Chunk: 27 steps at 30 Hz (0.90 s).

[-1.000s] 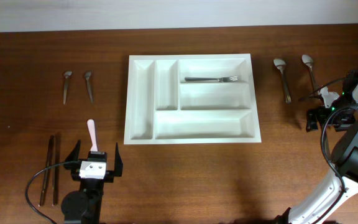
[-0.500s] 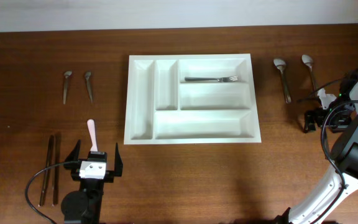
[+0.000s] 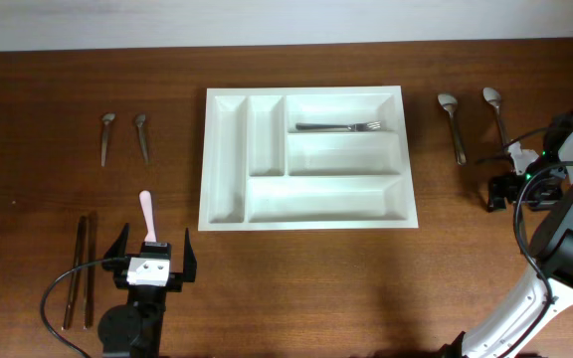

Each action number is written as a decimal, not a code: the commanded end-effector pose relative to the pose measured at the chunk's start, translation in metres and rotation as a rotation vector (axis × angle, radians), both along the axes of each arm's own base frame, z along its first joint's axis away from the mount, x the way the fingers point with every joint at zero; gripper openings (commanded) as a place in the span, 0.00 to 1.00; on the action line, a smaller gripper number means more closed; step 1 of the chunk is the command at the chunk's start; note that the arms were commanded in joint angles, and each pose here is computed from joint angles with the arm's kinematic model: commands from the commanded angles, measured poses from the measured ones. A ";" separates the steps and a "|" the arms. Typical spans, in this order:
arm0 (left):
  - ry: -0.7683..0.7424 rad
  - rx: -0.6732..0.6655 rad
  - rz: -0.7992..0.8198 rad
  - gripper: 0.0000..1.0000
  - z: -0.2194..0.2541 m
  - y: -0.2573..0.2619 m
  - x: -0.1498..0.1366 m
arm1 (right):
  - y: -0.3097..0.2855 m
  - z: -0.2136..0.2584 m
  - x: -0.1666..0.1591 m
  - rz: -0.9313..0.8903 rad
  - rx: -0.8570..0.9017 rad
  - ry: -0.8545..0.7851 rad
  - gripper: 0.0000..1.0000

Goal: Pack container
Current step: 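Lower the right gripper and grasp the second fork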

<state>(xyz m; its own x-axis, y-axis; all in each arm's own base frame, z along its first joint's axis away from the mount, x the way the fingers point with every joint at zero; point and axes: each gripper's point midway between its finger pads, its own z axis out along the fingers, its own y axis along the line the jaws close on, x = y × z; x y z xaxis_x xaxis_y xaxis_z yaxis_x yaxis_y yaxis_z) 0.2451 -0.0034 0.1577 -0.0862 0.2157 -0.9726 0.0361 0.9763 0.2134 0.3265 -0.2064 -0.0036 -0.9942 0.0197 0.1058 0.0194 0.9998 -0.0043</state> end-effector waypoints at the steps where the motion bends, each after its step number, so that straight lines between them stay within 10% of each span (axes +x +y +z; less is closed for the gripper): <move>1: -0.003 0.002 0.012 0.99 -0.001 0.002 0.000 | 0.009 -0.023 -0.021 -0.008 0.041 0.071 0.89; 20: -0.003 0.002 0.012 0.99 -0.001 0.002 0.000 | 0.009 -0.024 -0.020 -0.008 0.038 0.067 0.87; 27: -0.003 0.002 0.012 0.99 -0.001 0.002 0.000 | 0.009 -0.024 -0.020 -0.012 0.038 0.067 0.50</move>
